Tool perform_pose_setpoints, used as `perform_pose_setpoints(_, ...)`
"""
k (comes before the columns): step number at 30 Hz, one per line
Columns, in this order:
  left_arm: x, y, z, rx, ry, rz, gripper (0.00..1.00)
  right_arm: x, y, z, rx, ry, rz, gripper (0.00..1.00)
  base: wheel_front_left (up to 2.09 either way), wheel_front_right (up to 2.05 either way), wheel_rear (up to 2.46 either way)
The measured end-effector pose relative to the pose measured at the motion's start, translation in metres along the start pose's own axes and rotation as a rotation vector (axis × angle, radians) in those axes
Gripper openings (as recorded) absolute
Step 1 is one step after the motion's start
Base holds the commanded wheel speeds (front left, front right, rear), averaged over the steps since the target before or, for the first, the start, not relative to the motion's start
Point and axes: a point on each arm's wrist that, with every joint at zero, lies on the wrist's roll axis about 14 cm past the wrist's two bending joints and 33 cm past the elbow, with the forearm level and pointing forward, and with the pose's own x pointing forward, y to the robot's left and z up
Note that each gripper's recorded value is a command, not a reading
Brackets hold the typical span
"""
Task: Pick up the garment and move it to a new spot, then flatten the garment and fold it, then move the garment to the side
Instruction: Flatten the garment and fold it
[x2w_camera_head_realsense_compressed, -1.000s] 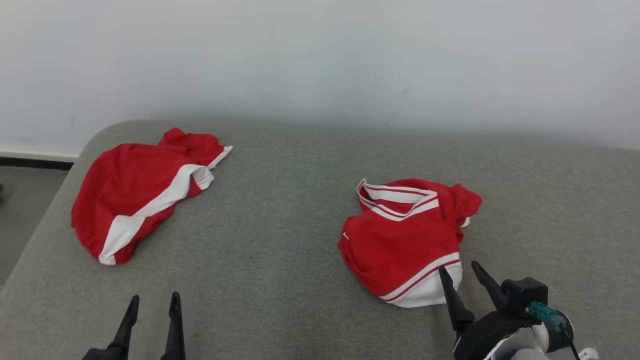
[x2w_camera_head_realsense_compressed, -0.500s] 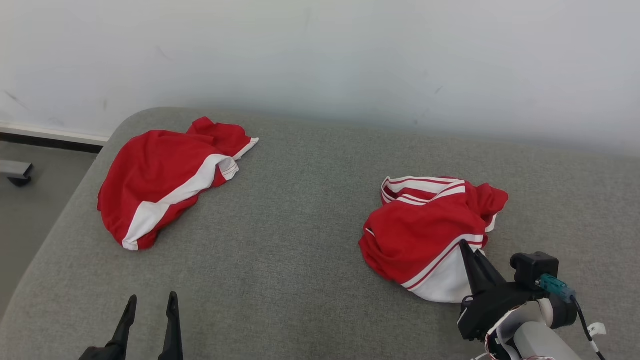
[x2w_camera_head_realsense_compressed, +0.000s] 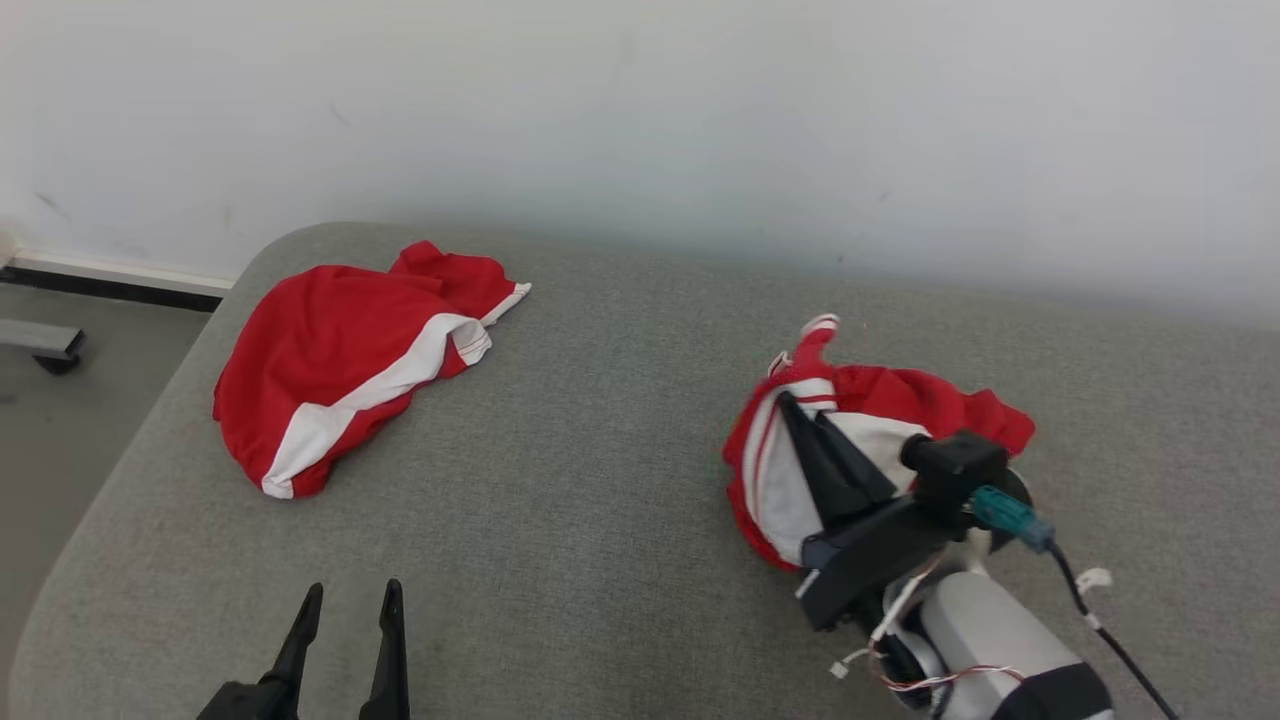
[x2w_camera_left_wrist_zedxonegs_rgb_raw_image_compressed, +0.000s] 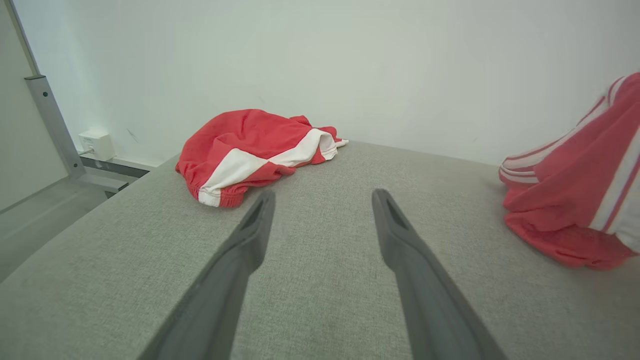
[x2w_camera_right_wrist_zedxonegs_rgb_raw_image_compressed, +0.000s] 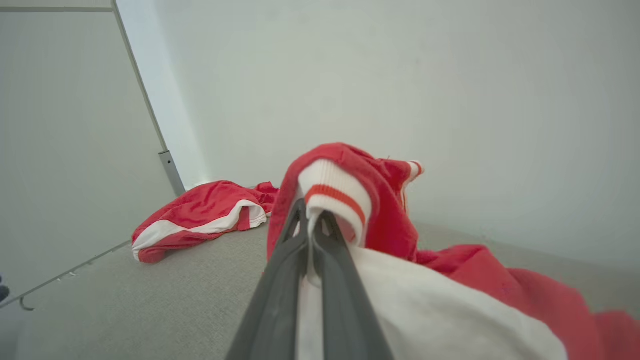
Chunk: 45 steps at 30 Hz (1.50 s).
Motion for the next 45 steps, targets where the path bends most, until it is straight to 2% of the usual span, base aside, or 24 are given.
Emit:
perform_pose_setpoints(6,-0.007,0.013,-0.003,-0.001,0.013,0.044,1.0,0.029,0.08,-0.005,0.032,0.012,0.208,0.0,0.0,0.0,0.0)
perform_pose_setpoints(12,-0.011,0.024,-0.005,-0.001,0.023,0.08,1.0,0.024,0.133,-0.059,0.024,0.18,0.369,0.0,0.0,0.0,0.0)
perform_pose_setpoints(16,-0.014,0.031,-0.006,0.001,0.03,0.106,1.0,0.01,0.165,-0.085,0.078,0.27,0.463,0.0,0.0,0.0,0.0)
perform_pose_setpoints(17,-0.015,0.033,-0.008,0.0,0.035,0.113,1.0,0.006,0.169,-0.093,0.093,0.3,0.475,0.19,0.0,0.0,0.0)
perform_pose_setpoints(18,-0.015,0.034,-0.009,-0.001,0.04,0.117,1.0,0.002,0.171,-0.102,0.104,0.337,0.481,0.92,0.0,0.0,0.0)
perform_pose_setpoints(19,-0.015,0.035,-0.01,0.0,0.043,0.12,1.0,-0.002,0.172,-0.11,0.109,0.365,0.487,1.0,0.0,0.0,0.0)
perform_pose_setpoints(25,-0.011,0.036,-0.012,-0.001,0.052,0.127,1.0,0.005,0.167,-0.111,0.125,0.371,0.475,1.0,0.0,0.0,0.0)
perform_pose_setpoints(31,-0.007,0.029,-0.015,-0.001,0.057,0.101,1.0,0.026,0.138,-0.068,0.138,0.224,0.375,1.0,0.0,0.0,0.0)
perform_pose_setpoints(37,0.0,0.013,-0.012,-0.001,0.041,0.047,1.0,0.017,0.069,-0.029,0.097,0.073,0.184,1.0,0.0,0.0,0.0)
perform_pose_setpoints(41,0.006,0.004,-0.01,0.003,0.034,0.015,1.0,-0.007,0.02,-0.011,0.065,-0.002,0.038,1.0,0.0,0.0,0.0)
perform_pose_setpoints(45,0.01,-0.004,-0.01,0.002,0.03,-0.012,1.0,-0.042,-0.019,-0.008,0.037,-0.026,-0.098,1.0,0.0,0.0,0.0)
